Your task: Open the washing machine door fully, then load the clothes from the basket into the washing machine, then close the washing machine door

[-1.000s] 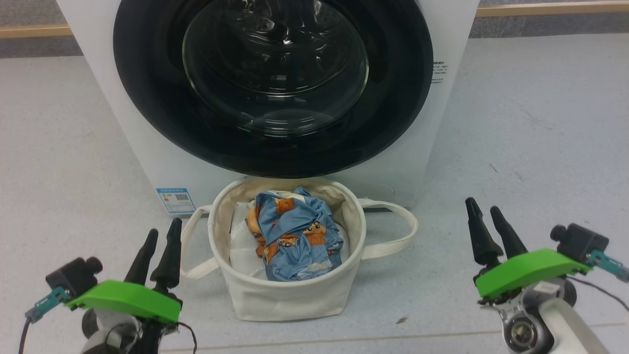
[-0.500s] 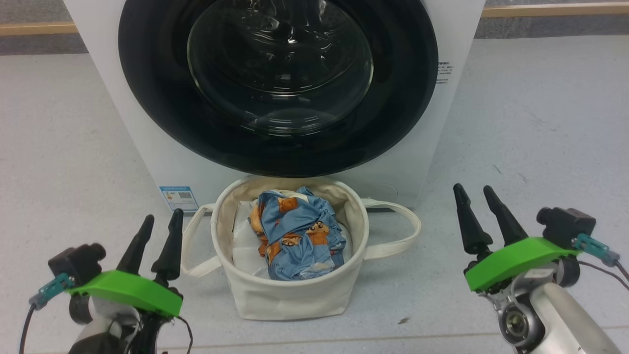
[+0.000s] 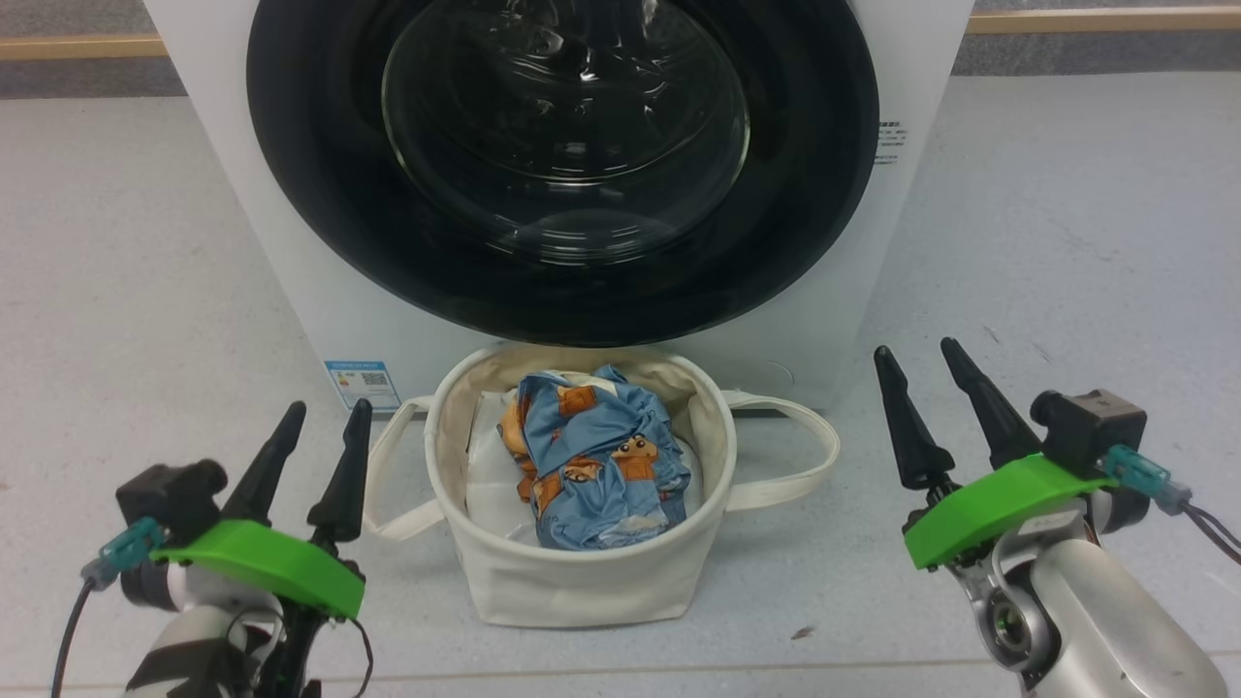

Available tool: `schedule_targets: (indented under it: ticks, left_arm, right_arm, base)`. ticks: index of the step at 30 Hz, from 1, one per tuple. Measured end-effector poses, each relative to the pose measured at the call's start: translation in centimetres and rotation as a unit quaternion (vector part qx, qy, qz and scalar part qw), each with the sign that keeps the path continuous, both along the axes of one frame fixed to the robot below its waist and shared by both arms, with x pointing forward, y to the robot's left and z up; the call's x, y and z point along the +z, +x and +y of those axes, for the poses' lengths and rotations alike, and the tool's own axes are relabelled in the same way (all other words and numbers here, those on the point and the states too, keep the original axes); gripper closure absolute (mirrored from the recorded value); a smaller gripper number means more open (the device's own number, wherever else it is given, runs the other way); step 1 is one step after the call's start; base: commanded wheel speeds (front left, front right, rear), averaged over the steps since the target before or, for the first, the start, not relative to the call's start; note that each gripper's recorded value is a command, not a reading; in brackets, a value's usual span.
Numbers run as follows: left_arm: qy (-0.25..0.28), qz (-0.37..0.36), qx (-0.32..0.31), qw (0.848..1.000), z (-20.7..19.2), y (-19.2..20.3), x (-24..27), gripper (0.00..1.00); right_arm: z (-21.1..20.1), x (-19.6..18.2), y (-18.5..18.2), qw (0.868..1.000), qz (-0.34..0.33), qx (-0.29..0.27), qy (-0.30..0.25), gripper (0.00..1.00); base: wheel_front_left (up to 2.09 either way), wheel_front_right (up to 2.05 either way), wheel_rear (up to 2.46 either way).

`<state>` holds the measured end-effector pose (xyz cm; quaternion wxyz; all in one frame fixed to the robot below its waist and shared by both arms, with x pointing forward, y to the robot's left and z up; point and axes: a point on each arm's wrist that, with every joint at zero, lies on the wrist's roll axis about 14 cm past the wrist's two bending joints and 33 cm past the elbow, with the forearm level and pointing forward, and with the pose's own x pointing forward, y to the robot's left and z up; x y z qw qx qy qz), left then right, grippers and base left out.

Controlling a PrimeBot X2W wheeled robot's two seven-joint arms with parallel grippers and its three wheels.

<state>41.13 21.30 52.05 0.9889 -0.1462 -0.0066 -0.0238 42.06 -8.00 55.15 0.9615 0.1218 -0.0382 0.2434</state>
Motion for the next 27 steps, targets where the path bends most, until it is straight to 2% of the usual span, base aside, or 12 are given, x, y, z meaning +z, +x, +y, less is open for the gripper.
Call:
schedule_targets:
  ticks: [22, 27]
  left_arm:
    - [0.143, -0.036, -0.005, 0.989, 1.0, -0.1, 1.5, 0.0]
    - [0.15, -0.041, -0.005, 0.988, 1.1, 0.2, 1.9, 0.0]
  right_arm:
    - [-1.0, 1.4, 0.3, 0.991, -0.082, -0.015, -0.109, 0.0]
    - [-1.4, 1.5, 0.4, 0.99, -0.085, -0.021, -0.112, 0.0]
  base:
    - [0.0, 0.0, 0.0]
    - [0.0, 0.0, 0.0]
